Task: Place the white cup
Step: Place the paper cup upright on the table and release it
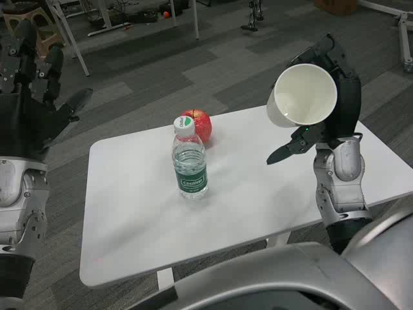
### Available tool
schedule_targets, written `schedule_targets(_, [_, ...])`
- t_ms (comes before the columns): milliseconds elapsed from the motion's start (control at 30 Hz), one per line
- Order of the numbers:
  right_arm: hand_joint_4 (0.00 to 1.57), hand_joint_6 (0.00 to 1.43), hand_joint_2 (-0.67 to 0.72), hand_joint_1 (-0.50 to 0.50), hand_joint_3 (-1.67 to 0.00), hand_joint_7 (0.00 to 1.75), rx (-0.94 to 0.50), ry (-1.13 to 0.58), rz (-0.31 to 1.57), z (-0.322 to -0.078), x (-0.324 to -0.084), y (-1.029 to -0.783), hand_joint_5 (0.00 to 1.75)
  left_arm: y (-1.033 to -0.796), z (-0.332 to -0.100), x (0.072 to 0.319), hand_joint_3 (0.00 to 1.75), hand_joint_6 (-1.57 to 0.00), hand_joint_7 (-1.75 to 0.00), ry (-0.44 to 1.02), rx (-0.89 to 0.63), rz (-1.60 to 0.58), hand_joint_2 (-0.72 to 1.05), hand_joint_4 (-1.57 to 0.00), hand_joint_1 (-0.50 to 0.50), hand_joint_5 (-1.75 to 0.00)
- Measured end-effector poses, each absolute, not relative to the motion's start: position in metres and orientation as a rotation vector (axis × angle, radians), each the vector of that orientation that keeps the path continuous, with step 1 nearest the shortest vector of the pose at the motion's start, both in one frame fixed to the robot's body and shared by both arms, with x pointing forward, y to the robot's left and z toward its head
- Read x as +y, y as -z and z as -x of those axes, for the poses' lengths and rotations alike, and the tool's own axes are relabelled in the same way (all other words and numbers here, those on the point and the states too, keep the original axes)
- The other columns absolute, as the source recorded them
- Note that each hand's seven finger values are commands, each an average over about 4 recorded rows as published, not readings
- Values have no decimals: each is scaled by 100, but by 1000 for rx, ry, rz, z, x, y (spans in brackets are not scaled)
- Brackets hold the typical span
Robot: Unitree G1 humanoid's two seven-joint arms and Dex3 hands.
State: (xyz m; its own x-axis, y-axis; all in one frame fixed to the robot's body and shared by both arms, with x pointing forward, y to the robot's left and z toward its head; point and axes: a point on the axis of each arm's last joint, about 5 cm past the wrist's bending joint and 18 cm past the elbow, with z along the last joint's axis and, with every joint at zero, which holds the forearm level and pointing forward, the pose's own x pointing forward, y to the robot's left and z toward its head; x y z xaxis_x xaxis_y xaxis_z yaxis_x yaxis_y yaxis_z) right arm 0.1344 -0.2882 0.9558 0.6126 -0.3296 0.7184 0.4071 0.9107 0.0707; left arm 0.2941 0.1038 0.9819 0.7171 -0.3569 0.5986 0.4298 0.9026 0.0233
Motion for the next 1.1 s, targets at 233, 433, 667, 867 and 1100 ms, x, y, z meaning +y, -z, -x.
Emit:
schedule_targets(233, [111,116,-19,1,-141,140,-830,390,90,-143,-284,-960,165,-980,-292,98,9,0,-21,447,-637,144,105,0,-50,-31])
schedule_targets(433, [111,126,9,12,-159,126,-831,387,95,-143,-284,-961,165,-980,-292,98,9,0,-21,447,-636,144,105,0,-50,-31])
schedule_targets(667, [111,123,3,17,-159,126,-831,386,95,-143,-284,-961,165,-980,-292,98,9,0,-21,447,-636,144,105,0,-50,-31])
schedule_targets(867, [109,122,3,17,-159,126,-830,383,94,-143,-284,-961,165,-980,-292,98,7,0,-21,447,-636,144,105,0,-50,-31])
schedule_targets(1100, [106,114,-2,17,-159,129,-824,376,95,-144,-284,-960,165,-980,-292,98,9,0,-21,446,-636,144,105,0,-50,-31])
